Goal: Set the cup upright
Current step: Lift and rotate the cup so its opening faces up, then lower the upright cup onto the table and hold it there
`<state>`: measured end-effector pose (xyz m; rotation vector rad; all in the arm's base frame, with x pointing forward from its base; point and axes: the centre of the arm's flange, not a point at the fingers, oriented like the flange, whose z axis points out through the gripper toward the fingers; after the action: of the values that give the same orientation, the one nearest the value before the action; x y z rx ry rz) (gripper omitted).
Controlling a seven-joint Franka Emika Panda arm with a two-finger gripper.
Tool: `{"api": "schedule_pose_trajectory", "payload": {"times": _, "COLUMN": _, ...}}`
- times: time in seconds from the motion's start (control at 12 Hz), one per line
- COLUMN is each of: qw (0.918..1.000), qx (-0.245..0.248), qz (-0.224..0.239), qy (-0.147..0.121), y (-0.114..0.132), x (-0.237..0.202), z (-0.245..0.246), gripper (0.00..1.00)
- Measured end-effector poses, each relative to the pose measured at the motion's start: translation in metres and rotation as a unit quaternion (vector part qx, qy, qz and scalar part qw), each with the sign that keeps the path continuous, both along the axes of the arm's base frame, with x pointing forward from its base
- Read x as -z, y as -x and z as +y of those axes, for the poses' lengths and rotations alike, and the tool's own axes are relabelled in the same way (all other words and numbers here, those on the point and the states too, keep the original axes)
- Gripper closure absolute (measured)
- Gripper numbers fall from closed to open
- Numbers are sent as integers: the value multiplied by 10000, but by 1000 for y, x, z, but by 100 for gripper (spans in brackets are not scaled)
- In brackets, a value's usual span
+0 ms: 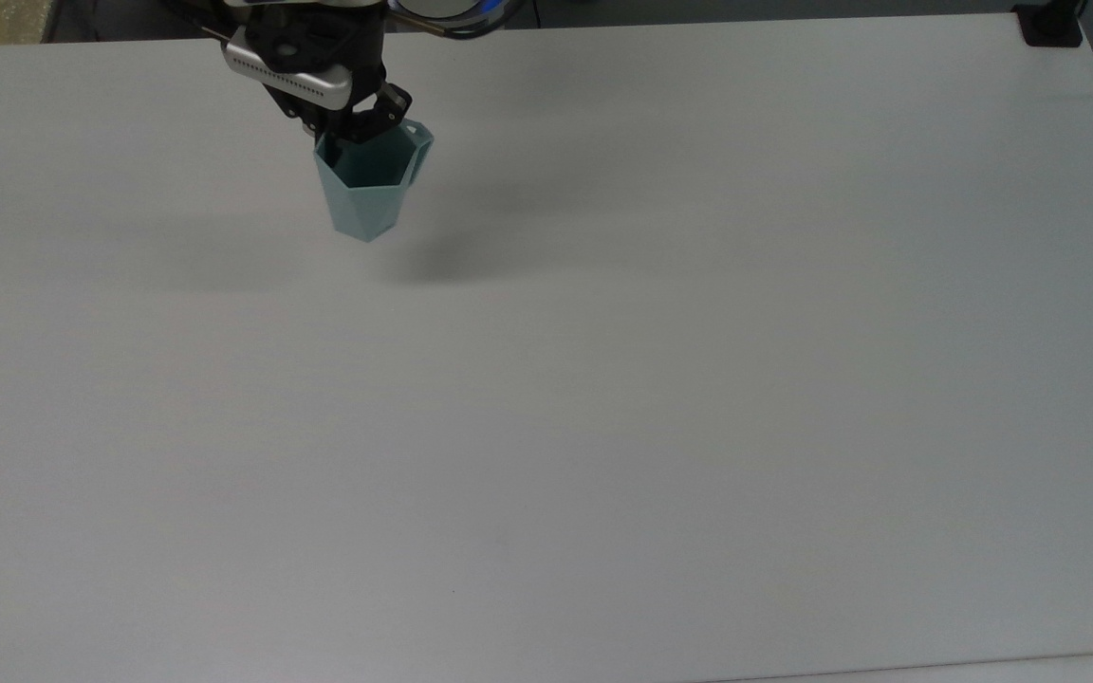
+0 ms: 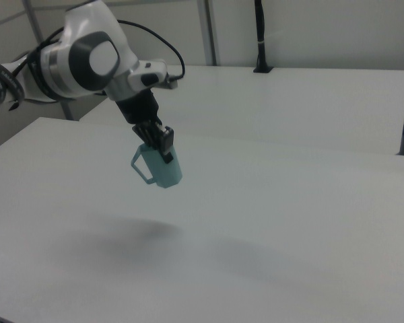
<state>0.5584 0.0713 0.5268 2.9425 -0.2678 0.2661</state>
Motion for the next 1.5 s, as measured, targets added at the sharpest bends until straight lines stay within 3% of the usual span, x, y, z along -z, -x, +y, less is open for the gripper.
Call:
{"api": "schedule_pose_trajectory", "payload": {"times": 0.25, "qw": 9968, "qx": -23, "qz": 214, "qy": -768, "y": 11, "x": 21, "z": -17, "gripper": 96}}
{"api": "schedule_pose_trajectory", "payload": {"times": 0.42, "qw": 9937, "qx": 50, "qz": 196, "qy": -1099, "y": 19, "x": 44, "z": -27, "gripper": 96}}
{"api": "schedule_pose_trajectory", "payload": {"times": 0.67, "qw": 9895, "qx": 164, "qz": -209, "qy": -1423, "y": 28, "x": 78, "z": -27, "gripper": 96}}
{"api": "schedule_pose_trajectory", "payload": {"times": 0.92, "qw": 9862, "qx": 237, "qz": -438, "qy": -1577, "y": 38, "x": 109, "z": -23, "gripper": 96}}
{"api": "schedule_pose_trajectory", "payload": {"times": 1.5, "qw": 9883, "qx": 221, "qz": -194, "qy": -1494, "y": 40, "x": 144, "z": -14, "gripper": 96}}
